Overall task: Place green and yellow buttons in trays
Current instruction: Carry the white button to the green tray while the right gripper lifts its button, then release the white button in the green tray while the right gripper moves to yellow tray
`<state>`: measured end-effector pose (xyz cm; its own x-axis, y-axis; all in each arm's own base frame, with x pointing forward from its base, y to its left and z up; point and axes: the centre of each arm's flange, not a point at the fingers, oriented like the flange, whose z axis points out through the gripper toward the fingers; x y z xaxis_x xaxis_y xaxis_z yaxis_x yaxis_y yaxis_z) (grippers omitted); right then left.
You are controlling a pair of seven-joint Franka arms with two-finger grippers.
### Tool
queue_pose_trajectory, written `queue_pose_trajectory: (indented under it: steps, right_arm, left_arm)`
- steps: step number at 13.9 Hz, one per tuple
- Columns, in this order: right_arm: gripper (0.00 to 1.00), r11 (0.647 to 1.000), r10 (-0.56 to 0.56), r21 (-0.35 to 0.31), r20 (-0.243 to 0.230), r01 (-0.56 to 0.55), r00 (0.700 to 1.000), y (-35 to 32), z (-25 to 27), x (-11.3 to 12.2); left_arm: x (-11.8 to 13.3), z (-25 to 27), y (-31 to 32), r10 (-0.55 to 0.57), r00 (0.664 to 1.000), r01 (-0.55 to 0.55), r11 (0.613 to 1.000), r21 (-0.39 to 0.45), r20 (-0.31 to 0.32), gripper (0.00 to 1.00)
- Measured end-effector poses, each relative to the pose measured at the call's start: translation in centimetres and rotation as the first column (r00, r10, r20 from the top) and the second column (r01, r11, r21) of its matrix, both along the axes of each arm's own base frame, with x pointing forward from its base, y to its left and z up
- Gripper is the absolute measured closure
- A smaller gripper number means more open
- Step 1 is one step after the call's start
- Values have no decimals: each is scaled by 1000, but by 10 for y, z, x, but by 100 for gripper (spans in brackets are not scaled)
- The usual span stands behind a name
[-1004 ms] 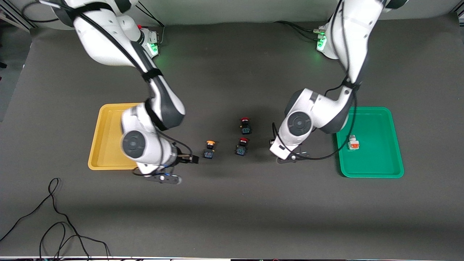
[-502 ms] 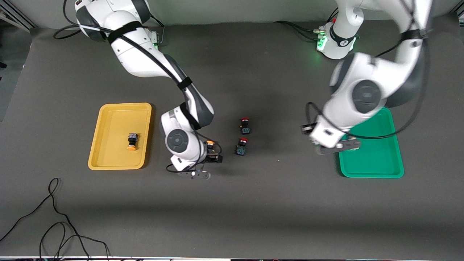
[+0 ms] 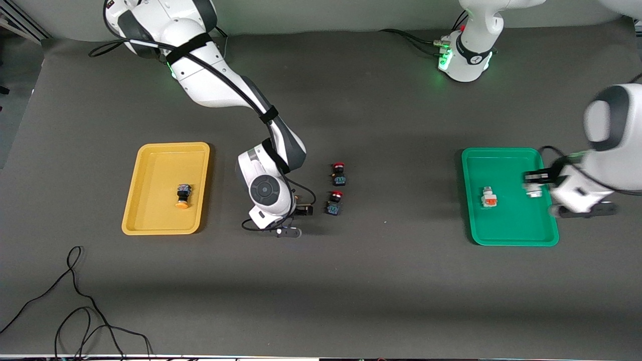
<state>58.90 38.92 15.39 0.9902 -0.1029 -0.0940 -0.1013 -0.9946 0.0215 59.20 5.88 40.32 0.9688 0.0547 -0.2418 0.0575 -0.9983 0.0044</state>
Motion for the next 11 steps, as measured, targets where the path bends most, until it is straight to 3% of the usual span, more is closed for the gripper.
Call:
queue_pose_trajectory:
  steps: [2,5,8,11]
  right_arm:
    - [15,1000,12,-15,15,-12,1000,5,4,-2]
    - [53,1000,8,-15,27,-8,1000,3,11,1]
    - [58,1000,6,-5,42,-6,999,3,23,4]
    - [58,1000,-11,10,76,11,997,-5,66,17]
  left_arm:
    - [-10,-40,33,-27,999,26,1000,15,35,67]
    - [-35,-132,47,-47,997,45,998,33,69,67]
    - [-49,-188,44,-55,997,54,998,22,60,67]
    - [-48,-204,42,-66,995,65,998,19,69,67]
